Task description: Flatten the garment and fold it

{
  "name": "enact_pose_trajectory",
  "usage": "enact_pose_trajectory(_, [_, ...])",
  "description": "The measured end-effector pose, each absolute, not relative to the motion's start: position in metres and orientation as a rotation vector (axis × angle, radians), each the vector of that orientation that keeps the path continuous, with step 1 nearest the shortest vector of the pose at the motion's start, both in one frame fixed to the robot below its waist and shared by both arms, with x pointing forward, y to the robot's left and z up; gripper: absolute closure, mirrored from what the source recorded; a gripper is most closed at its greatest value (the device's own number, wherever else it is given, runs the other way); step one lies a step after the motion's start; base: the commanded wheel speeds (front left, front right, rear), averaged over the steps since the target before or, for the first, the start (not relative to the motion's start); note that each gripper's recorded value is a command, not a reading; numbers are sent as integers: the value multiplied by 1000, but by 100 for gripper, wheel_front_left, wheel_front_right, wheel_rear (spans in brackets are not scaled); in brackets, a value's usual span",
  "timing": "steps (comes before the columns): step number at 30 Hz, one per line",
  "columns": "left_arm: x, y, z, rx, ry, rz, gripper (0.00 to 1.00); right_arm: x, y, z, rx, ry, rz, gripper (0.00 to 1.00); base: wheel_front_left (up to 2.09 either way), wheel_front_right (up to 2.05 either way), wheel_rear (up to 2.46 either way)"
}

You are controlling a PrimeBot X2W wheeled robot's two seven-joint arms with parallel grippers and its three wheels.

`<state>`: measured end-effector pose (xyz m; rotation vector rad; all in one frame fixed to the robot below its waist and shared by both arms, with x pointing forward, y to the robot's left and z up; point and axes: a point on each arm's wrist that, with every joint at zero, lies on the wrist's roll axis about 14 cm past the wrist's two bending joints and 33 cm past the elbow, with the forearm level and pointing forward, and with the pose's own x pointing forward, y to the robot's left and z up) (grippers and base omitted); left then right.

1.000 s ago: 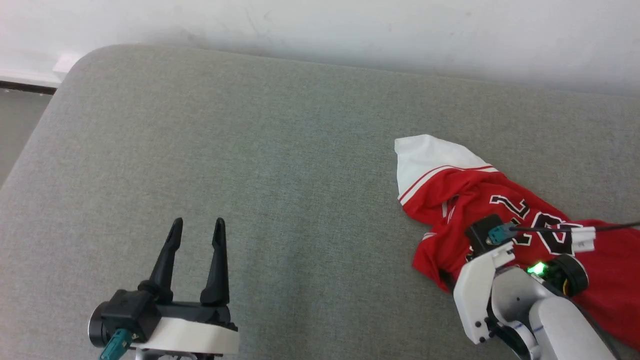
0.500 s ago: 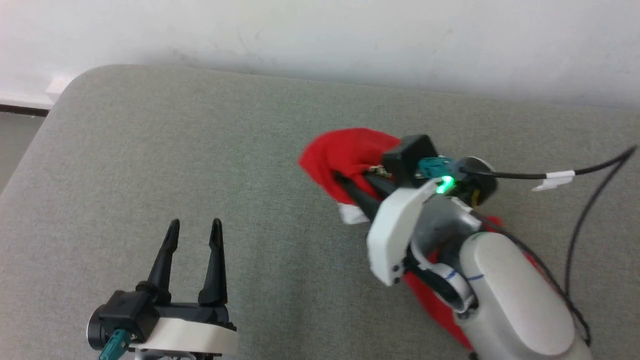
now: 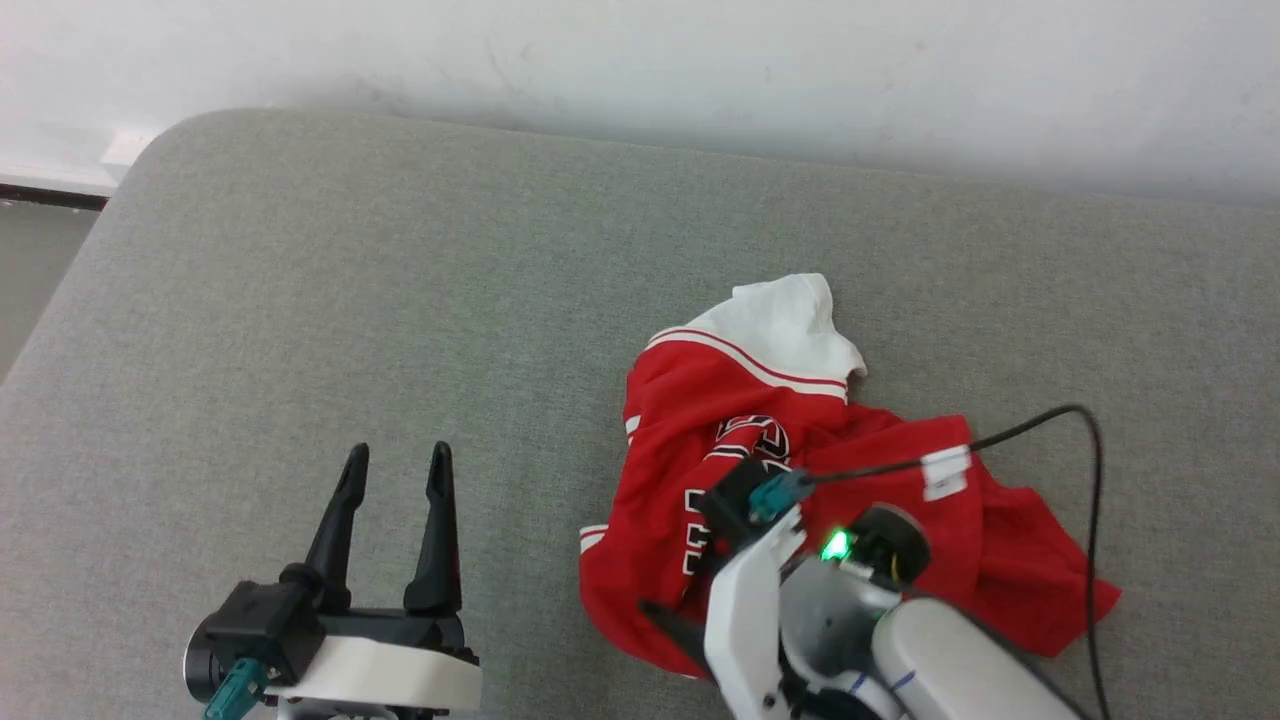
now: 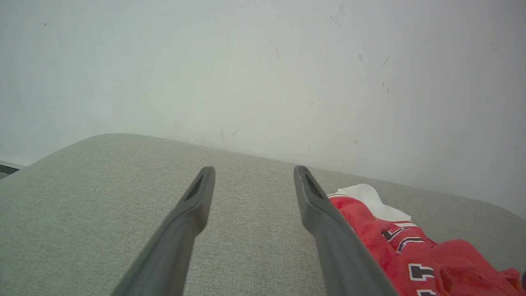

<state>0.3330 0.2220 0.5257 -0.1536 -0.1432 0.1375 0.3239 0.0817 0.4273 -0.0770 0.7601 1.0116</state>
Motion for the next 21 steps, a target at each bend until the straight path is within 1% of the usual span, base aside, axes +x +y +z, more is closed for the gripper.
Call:
enact_pose_trajectory(3, [335, 222, 524, -154, -139, 137, 0, 349, 75, 449, -18, 669, 961, 0, 0, 0, 0])
enact_pose_trajectory(7, [338, 219, 524, -157, -137, 126, 0, 398, 48, 484, 45, 514, 822, 0, 0, 0, 0])
enact_pose_trajectory(11, [341, 215, 523, -160, -134, 114, 0, 441, -1, 499, -25, 425, 641, 0, 0, 0, 0])
enact_pose_trajectory(13, [341, 215, 522, -160, -133, 112, 0, 453, -29, 491, -51, 454, 548, 0, 0, 0, 0])
enact_pose_trajectory(16, [341, 215, 521, -160, -129, 113, 0, 458, -63, 470, -114, 536, 453, 0, 0, 0, 0])
enact_pose_trajectory(18, [341, 216, 520, -159, -126, 116, 0, 450, -77, 446, -151, 631, 422, 0, 0, 0, 0])
enact_pose_trajectory(21, [340, 218, 519, -155, -122, 123, 0, 429, -85, 410, -149, 778, 408, 0, 0, 0, 0])
